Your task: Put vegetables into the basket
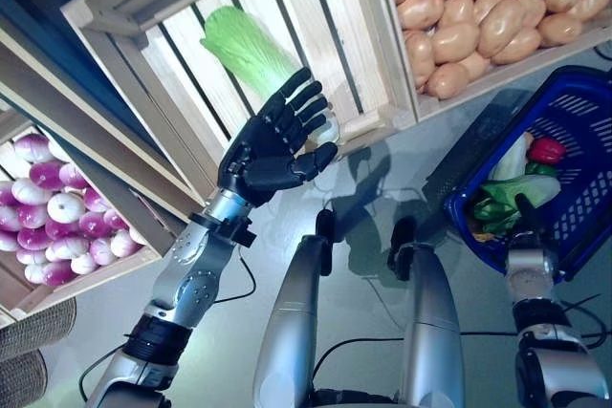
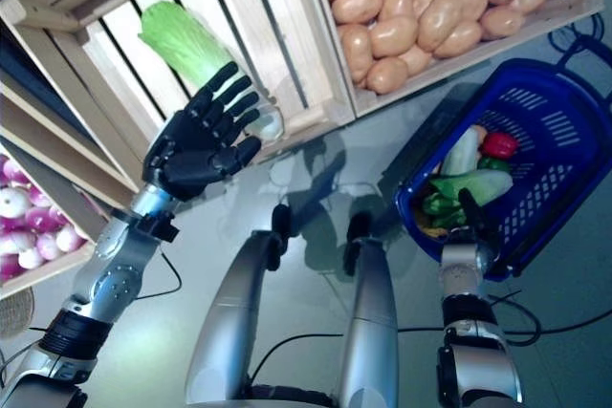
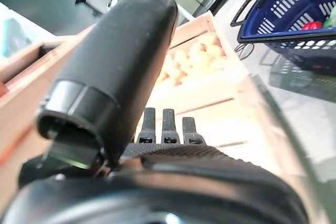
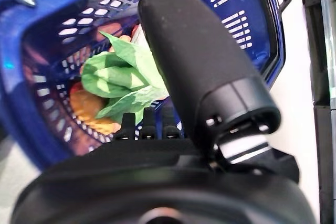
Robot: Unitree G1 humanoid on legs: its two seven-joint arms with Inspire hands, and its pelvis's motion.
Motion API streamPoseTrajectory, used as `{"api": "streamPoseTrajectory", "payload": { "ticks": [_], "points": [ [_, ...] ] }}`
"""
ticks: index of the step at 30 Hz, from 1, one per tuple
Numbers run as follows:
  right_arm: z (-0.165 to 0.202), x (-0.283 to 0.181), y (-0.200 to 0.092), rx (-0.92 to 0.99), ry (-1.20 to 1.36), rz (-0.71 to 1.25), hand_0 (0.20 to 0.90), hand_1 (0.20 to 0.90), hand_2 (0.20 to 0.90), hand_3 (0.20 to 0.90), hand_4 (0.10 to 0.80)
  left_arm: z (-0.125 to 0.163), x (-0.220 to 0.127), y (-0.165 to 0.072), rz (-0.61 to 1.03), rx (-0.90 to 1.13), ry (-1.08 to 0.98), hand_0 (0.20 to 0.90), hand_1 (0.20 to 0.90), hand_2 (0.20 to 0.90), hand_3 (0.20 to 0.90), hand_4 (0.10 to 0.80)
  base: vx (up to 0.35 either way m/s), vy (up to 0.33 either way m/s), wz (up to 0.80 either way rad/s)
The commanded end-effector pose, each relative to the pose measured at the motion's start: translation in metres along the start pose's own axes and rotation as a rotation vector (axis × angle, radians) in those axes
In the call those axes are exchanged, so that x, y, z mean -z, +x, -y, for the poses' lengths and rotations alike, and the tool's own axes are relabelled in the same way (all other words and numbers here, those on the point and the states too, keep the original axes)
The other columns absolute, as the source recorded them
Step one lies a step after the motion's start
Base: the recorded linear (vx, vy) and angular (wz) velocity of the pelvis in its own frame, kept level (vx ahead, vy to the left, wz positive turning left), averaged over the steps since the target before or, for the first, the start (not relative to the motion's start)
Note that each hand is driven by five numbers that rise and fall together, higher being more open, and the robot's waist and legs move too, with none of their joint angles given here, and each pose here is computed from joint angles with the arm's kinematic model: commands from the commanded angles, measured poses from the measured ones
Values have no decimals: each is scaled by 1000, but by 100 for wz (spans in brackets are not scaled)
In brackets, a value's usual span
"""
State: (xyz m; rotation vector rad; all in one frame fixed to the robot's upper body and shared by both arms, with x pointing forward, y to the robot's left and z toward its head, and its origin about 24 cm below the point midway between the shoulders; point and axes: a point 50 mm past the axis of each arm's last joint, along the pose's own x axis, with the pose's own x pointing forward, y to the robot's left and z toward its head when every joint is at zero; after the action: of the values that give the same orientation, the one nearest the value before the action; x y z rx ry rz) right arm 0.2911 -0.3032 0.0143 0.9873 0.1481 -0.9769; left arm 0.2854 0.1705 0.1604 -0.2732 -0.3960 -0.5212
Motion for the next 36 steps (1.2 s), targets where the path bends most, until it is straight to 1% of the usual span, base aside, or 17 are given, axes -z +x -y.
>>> {"api": "streamPoseTrajectory", "payload": {
  "ticks": [1, 6, 8, 10, 11, 12, 13, 15, 16, 17, 18, 21, 25, 26, 30, 32, 36],
  "points": [
    [-22, -25, -15, -142, -95, 214, 900, 900, 900, 900, 800, 20, -69, 10, 306, 109, 287, 900, 900, 900, 900, 800, 21, 35, -6],
    [-22, -14, -39, -269, -211, 261, 900, 900, 900, 900, 800, 7, -77, 6, 274, 8, 550, 900, 900, 900, 900, 800, 7, 28, -1],
    [-21, -9, -49, -311, -290, 286, 900, 900, 900, 900, 800, -3, -77, 4, 224, -57, 716, 900, 900, 900, 900, 800, 15, 45, -3],
    [-18, -7, -55, -337, -333, 303, 900, 900, 900, 900, 800, -9, -77, 2, 161, -64, 793, 900, 900, 900, 900, 800, 20, 43, -1],
    [-15, -4, -57, -354, -356, 310, 900, 900, 900, 900, 800, -12, -78, 1, 148, -78, 928, 900, 900, 900, 900, 800, 18, 37, -3],
    [-15, -4, -57, -355, -357, 310, 900, 900, 900, 900, 800, -13, -77, 1, 140, -74, 951, 900, 900, 900, 900, 800, 19, 44, -4],
    [-11, -5, -57, -369, -372, 304, 900, 900, 900, 900, 800, -16, -80, 1, 122, -80, 1128, 900, 900, 900, 900, 800, 16, 40, -3],
    [-6, -6, -55, -374, -399, 304, 900, 900, 900, 900, 800, -22, -86, 4, 101, -96, 1334, 900, 900, 900, 900, 800, 27, 55, 0],
    [-5, -6, -55, -375, -400, 304, 900, 900, 900, 900, 800, -23, -88, 4, 97, -103, 1370, 900, 900, 900, 900, 800, 38, 59, 0],
    [0, -9, -52, -377, -403, 299, 900, 900, 900, 900, 800, -29, -93, 6, 76, -109, 1540, 900, 900, 900, 900, 800, 30, 40, 1],
    [2, -11, -51, -379, -407, 301, 900, 900, 900, 900, 800, -31, -97, 8, 64, -103, 1623, 900, 900, 900, 900, 800, 30, 39, 1],
    [5, -16, -48, -389, -415, 299, 900, 900, 900, 900, 800, -36, -105, 10, 26, -75, 1845, 900, 900, 900, 900, 800, 7, 20, 1],
    [4, -22, -47, -406, -438, 316, 900, 900, 900, 900, 800, -34, -106, 15, 15, 27, 2066, 900, 900, 900, 900, 800, 3, 36, 3],
    [2, -23, -47, -418, -451, 311, 900, 900, 900, 900, 800, -31, -104, 16, 24, 76, 2165, 900, 900, 900, 900, 800, 0, 0, 0],
    [-5, -23, -47, -445, -467, 313, 900, 900, 900, 900, 800, -24, -103, 22, 141, 133, 2315, 900, 900, 900, 900, 800, 1, 1, -1],
    [-7, -23, -48, -454, -463, 308, 900, 900, 900, 900, 800, -25, -103, 23, 194, 105, 2293, 900, 900, 900, 900, 800, 0, 0, 0],
    [-4, -16, -45, -446, -404, 231, 900, 900, 900, 900, 800, -35, -90, 24, 212, 107, 2261, 900, 900, 900, 900, 800, -9, 14, -1]
  ]
}}
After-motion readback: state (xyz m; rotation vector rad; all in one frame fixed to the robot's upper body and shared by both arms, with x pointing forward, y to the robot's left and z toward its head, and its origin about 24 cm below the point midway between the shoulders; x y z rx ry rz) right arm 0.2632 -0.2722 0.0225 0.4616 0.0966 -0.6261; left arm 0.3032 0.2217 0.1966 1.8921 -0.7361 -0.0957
